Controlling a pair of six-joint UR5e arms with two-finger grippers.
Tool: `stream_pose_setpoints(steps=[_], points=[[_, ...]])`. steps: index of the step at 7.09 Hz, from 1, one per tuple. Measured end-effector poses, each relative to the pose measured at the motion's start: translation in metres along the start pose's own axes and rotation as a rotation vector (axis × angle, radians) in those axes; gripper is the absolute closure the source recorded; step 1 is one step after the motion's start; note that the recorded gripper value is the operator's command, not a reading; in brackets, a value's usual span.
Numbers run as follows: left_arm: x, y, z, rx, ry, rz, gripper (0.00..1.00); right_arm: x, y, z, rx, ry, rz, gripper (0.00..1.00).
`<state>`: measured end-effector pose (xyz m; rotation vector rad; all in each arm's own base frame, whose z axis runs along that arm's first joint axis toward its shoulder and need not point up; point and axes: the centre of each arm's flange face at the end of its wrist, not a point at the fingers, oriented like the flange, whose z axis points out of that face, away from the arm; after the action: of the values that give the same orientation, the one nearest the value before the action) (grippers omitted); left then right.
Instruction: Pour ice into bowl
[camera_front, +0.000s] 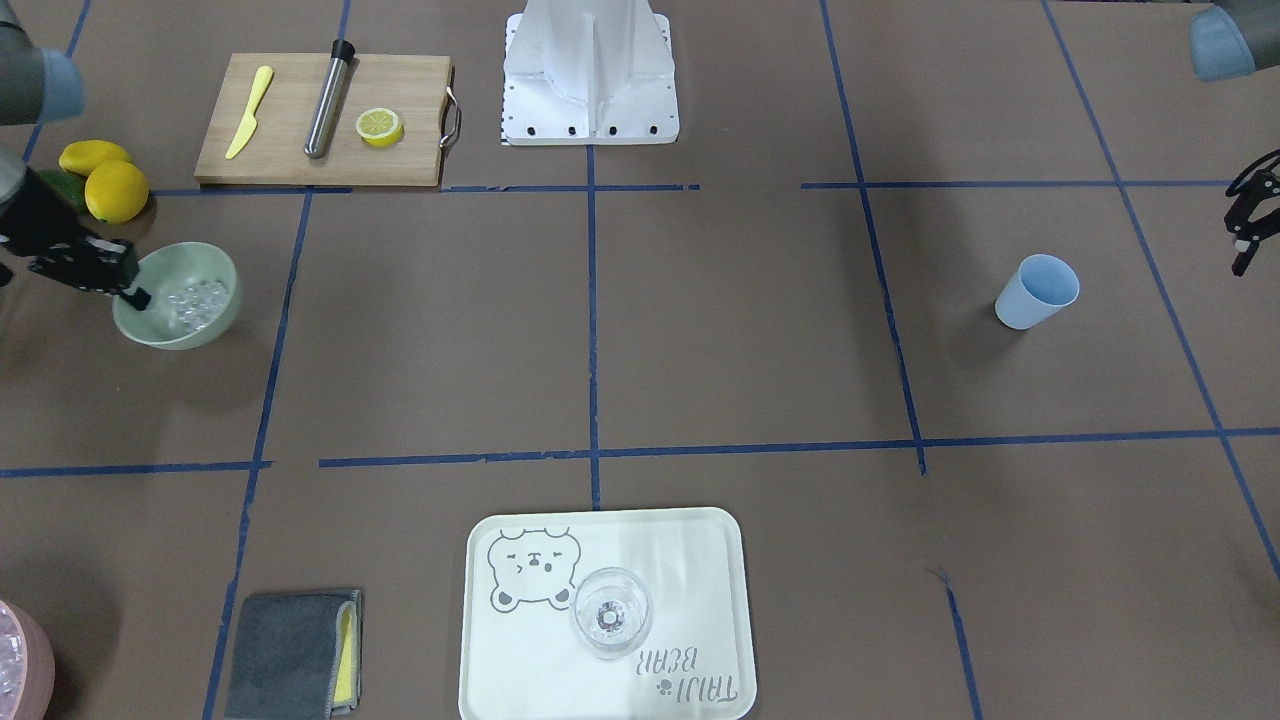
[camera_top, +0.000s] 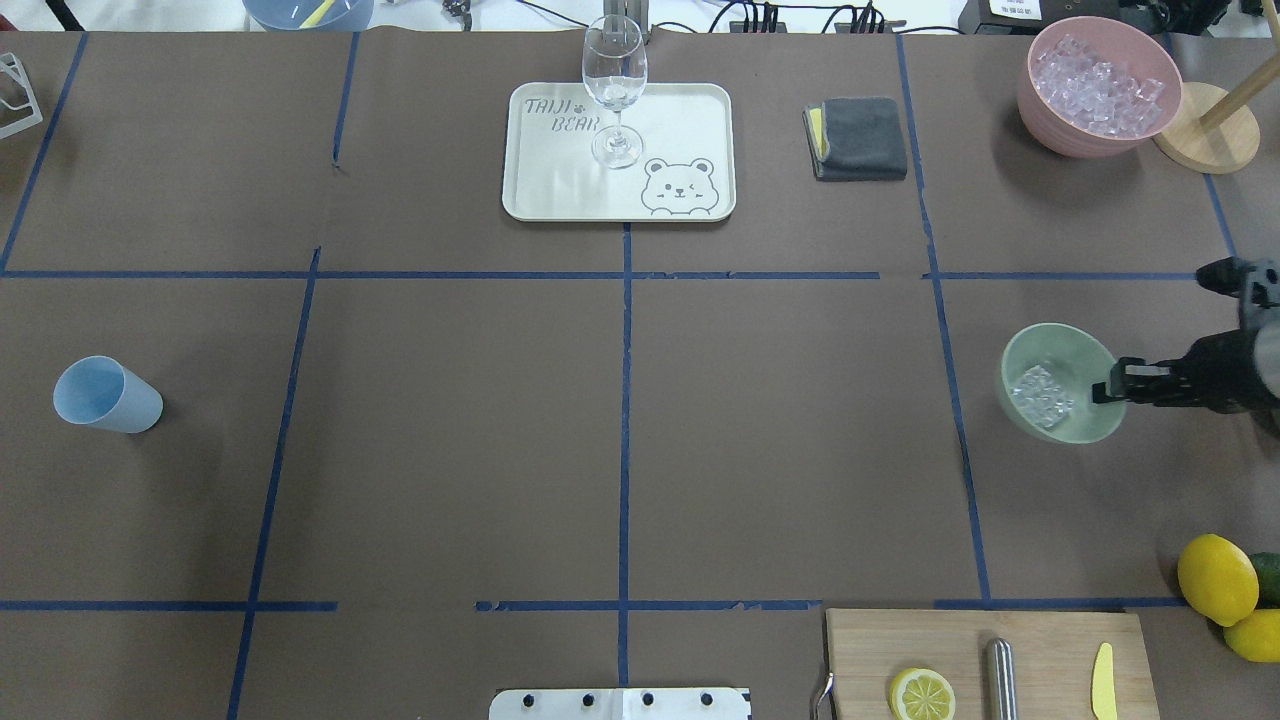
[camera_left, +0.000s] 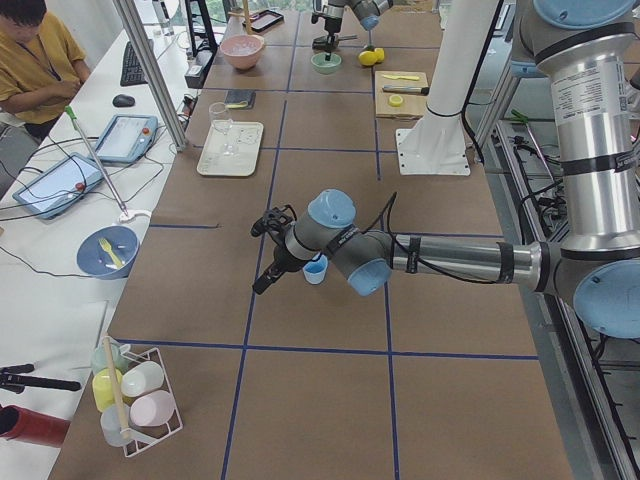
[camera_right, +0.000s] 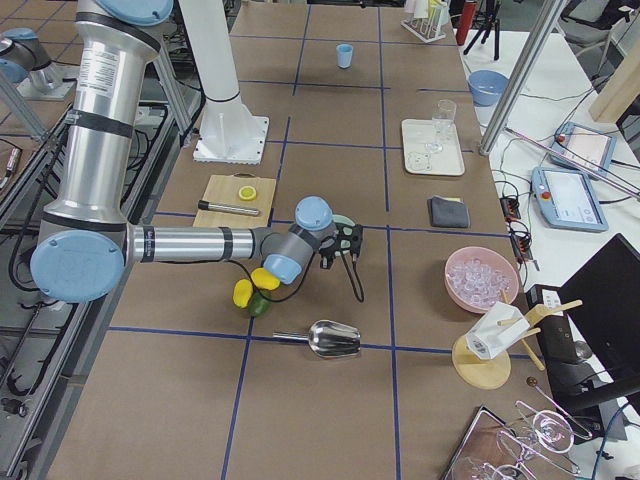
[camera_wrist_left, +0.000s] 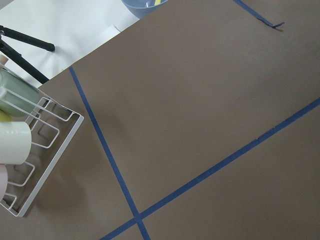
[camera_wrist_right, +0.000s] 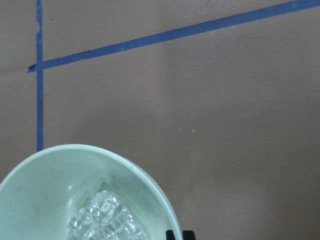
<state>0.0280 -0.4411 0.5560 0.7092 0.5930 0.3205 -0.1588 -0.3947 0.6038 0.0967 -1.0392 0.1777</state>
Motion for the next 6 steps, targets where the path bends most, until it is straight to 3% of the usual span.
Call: stream_pose_setpoints(steps=[3, 6], points=[[0.001, 0.001, -0.004, 0.004, -0.003, 0.000, 0.00, 0.000, -0.022, -0.005, 0.022, -0.024, 0.026, 1.00], [0.000, 0.002, -0.004, 0.004, -0.005, -0.001, 0.00, -0.012, -0.024, 0.027, -0.001, -0.003, 0.022, 1.00]])
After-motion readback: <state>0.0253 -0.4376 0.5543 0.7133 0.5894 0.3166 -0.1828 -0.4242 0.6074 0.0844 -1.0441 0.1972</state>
